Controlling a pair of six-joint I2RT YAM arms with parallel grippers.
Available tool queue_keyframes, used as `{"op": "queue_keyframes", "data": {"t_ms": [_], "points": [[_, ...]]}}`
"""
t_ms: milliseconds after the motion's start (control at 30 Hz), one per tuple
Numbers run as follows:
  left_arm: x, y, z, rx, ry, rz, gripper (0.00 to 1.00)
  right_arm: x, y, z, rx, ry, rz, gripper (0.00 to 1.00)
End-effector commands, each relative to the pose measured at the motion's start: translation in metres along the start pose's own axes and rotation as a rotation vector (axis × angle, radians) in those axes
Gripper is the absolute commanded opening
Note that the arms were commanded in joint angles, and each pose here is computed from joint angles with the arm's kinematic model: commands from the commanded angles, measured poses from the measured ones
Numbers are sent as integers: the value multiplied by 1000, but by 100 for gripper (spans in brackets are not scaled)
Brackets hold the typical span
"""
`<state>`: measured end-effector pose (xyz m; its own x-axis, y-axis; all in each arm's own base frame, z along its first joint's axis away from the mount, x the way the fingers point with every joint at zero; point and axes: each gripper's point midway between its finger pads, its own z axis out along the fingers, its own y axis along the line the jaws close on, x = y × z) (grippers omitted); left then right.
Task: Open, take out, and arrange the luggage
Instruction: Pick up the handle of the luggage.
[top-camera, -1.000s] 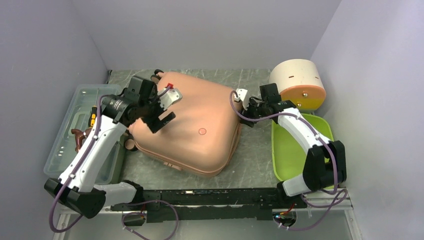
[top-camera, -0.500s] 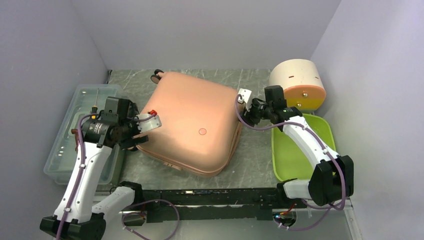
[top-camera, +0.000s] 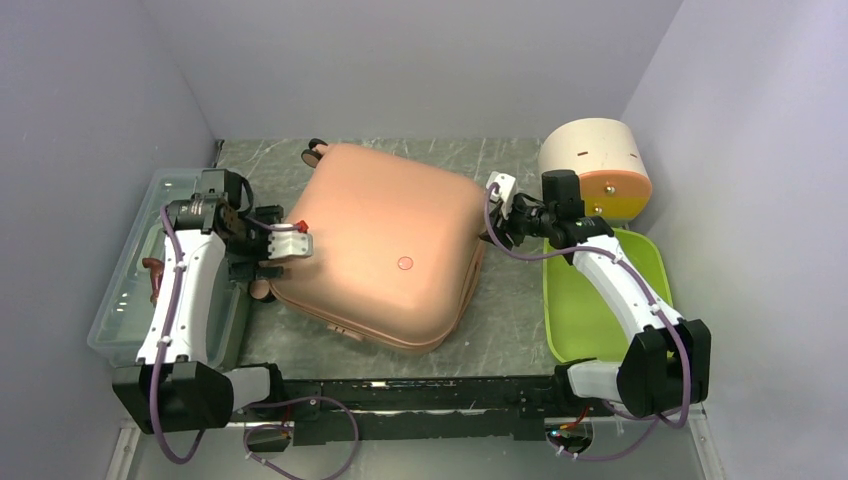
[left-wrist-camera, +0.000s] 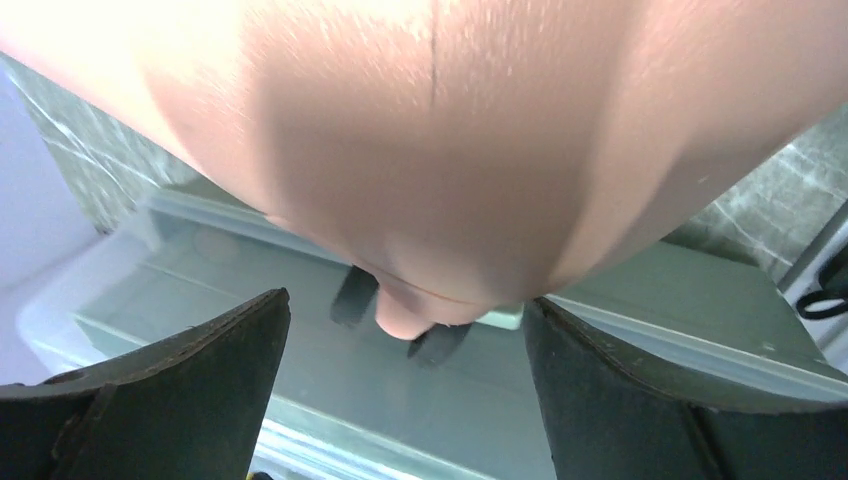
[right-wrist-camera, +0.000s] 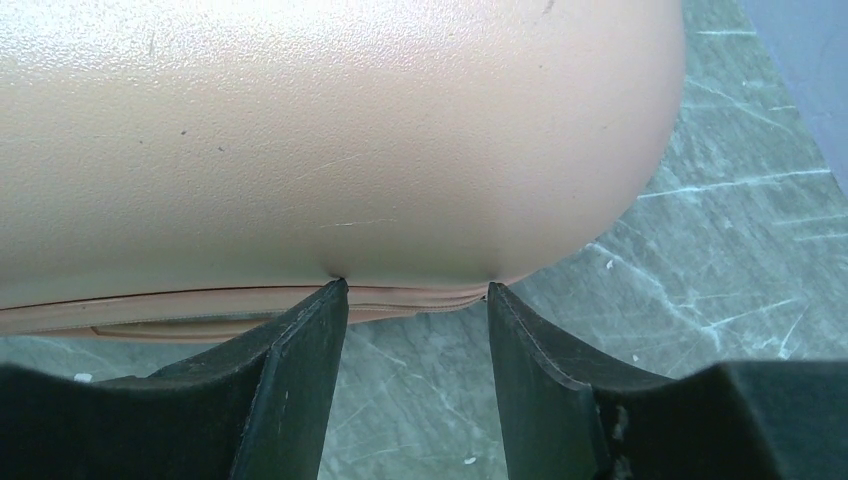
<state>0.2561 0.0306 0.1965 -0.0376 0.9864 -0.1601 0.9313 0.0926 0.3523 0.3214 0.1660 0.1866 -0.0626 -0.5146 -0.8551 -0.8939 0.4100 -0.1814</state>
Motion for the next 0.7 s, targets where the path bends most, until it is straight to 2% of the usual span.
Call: {"op": "queue_keyframes", "data": {"t_ms": [0,100,133,200,300,400,567,667], "points": [[-34,14,-7,-20,-178,112,88,-21,-1,-5,-4,-85,-34,56],[-37,8,-1,35,-201,108,57,-21,0,-4,-7,-84,-33,56],[-36,6,0,55,-198,108,51,-21,0,-4,-8,-84,-33,56],[-34,3,1,76,-194,97,48,-21,0,-5,-7,-85,-35,56],[-32,-5,0,106,-182,97,55,-22,-1,-6,-6,-89,-38,56],[-28,-11,3,132,-164,100,54,-22,-1,-6,-7,-90,-35,56],[-26,-12,3,151,-153,91,34,-21,-4,-7,6,-84,-36,56],[-26,-4,-4,136,-143,69,27,-18,-11,-10,27,-75,-45,57]]}}
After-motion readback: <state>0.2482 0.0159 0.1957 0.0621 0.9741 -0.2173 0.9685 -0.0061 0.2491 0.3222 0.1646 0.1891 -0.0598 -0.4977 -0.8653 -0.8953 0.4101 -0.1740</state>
